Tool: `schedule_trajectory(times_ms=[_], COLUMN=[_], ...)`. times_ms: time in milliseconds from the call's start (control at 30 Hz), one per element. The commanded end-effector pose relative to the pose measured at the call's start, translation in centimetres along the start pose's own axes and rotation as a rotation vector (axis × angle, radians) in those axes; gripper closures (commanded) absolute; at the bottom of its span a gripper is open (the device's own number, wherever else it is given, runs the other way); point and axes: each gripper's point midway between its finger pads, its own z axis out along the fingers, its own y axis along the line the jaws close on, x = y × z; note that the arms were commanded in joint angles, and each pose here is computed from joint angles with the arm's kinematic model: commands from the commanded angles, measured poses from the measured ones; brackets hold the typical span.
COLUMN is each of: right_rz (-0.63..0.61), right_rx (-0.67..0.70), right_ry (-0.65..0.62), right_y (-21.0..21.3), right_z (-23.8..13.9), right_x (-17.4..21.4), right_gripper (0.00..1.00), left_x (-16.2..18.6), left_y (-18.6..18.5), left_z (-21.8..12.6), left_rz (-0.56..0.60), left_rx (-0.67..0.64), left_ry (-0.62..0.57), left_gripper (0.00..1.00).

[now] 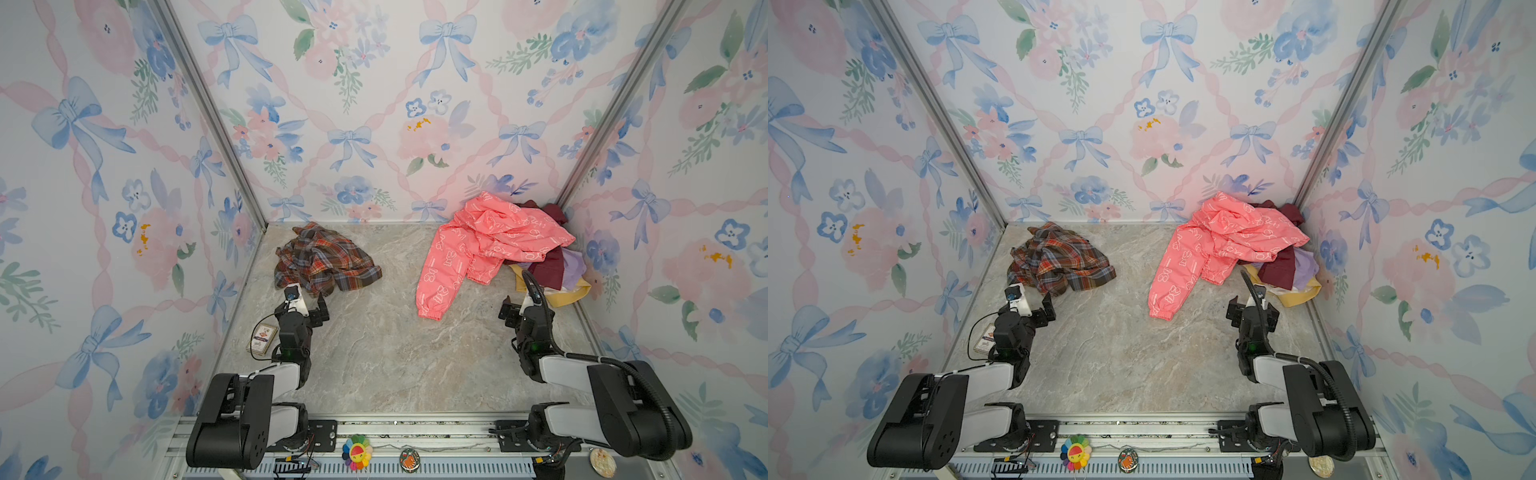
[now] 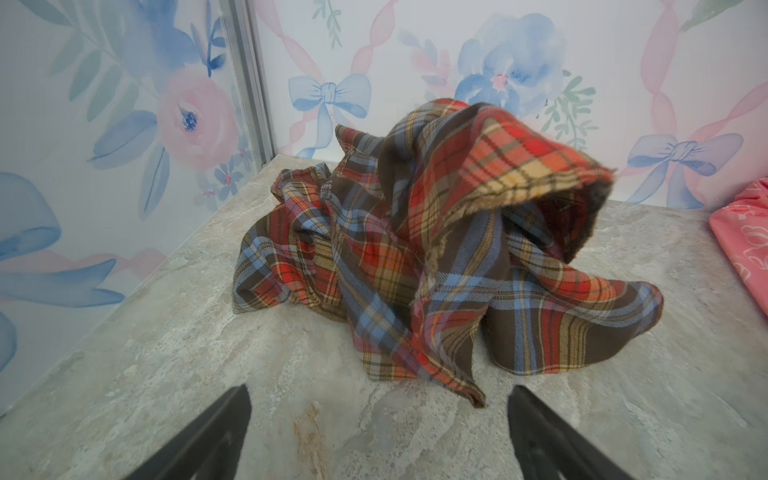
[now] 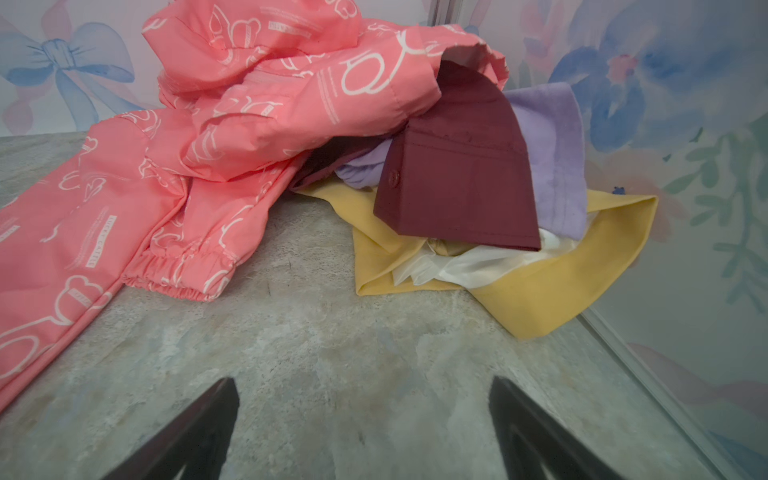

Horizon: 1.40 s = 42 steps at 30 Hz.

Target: Pick out a specific cloth from the pile

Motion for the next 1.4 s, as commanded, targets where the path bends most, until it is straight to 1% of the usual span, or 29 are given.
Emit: schedule_trajectory(times_ms=[0, 33, 67, 133, 167, 200, 233, 267, 333, 733, 1367], right_rz=[0.037, 0.007, -0.011, -0.023, -0.035, -0.042, -0.047, -0.058, -0.055, -0.065, -0.063], right_rx=[-0.063, -0.088, -0.081, -0.081, -0.089, -0.095, -0.12, -0.152, -0.212, -0.206, -0.218], right_ry=[-0.152, -0.125, -0.11, -0.144, -0.116, -0.061, -0.024, -0.007, 0.018, 0.008, 0.011], right_y=[1.0, 1.7, 2.0, 2.5, 2.7, 2.8, 3.2, 3.9, 4.4, 4.6, 4.7], right_z=[0.8, 0.8, 1.0, 1.7, 1.8, 2.2, 2.8, 3.5, 3.8, 3.6, 3.7], right_x=[-3.1, -2.5, -2.2, -2.3, -2.1, -1.7, -1.7, -1.7, -1.7, -1.7, -1.7], right_gripper=[0.03, 0.03, 0.03, 0.03, 0.03, 0.03, 0.03, 0.03, 0.03, 0.03, 0.03], left_x=[-2.8, -2.7, -2.7, -1.6, -1.9, -1.6, -0.9, -0.8, -0.9, -0.9, -0.9], left_y=[0.0, -0.1, -0.2, -0.3, -0.6, -0.9, -1.0, -1.1, -1.2, -1.4, -1.5], left_z=[0.0, 0.0, -0.5, -0.7, -0.5, 0.4, 1.4, 1.8, 1.7, 1.7, 1.6], left_rz=[-0.019, -0.018, -0.011, -0.007, 0.007, 0.028, 0.041, 0.05, 0.049, 0.068, 0.067], left_rx=[-0.002, 0.003, 0.008, 0.014, 0.02, 0.002, -0.026, -0.028, -0.029, -0.035, -0.035], left_ry=[-0.13, -0.143, -0.172, -0.192, -0.212, -0.184, -0.123, -0.105, -0.115, -0.116, -0.118], left_gripper=[0.02, 0.02, 0.02, 0.02, 0.02, 0.02, 0.02, 0.02, 0.02, 0.02, 0.02])
